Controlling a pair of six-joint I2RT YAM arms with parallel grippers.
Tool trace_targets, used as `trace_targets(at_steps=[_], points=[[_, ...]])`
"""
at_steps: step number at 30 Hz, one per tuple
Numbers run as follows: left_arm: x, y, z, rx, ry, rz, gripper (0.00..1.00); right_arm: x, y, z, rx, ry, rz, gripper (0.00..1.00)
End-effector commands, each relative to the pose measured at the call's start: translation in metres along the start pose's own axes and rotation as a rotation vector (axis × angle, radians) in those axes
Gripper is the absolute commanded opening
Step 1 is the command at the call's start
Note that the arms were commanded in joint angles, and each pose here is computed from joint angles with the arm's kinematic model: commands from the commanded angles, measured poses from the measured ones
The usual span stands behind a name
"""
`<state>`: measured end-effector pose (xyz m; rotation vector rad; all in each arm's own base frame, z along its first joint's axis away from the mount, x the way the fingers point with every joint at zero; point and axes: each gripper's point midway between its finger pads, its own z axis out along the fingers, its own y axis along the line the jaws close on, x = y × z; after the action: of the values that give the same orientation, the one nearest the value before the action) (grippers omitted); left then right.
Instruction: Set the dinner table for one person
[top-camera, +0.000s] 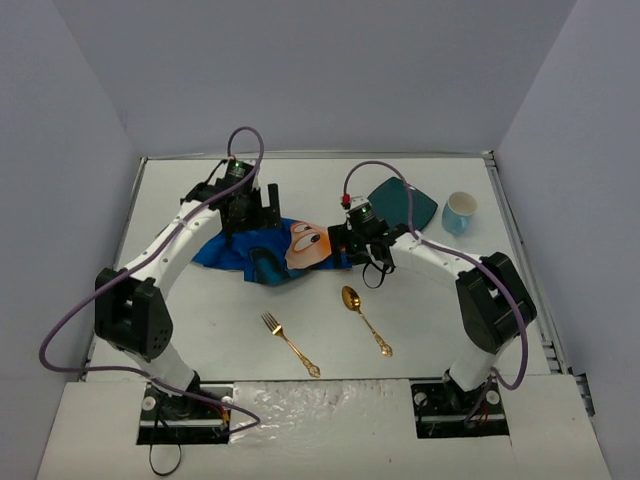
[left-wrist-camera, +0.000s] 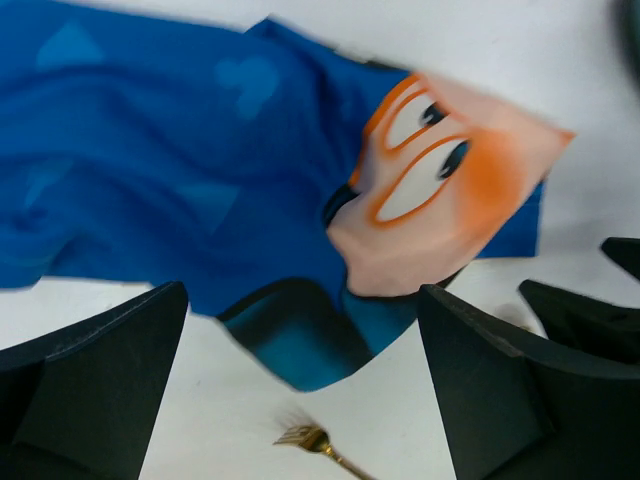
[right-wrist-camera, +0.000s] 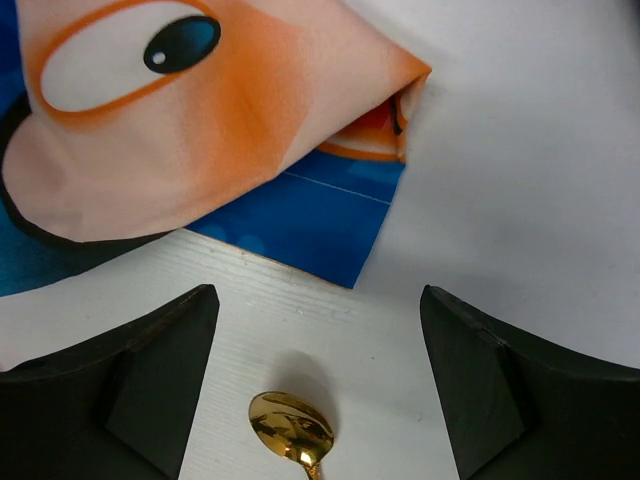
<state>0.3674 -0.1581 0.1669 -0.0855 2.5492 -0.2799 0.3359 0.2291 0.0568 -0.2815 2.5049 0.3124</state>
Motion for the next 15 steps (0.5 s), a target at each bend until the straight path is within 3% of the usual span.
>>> trace_targets(at_steps=[1, 15], points=[[0.003, 0.029, -0.011, -0.080, -0.075, -0.072, 0.97, 0.000, -0.012, 0.003, 0.127, -0.006, 0.068, 0.78], [0.018, 0.054, -0.037, -0.091, -0.135, -0.093, 0.97, 0.007, -0.014, 0.033, 0.203, 0.007, 0.143, 0.69]])
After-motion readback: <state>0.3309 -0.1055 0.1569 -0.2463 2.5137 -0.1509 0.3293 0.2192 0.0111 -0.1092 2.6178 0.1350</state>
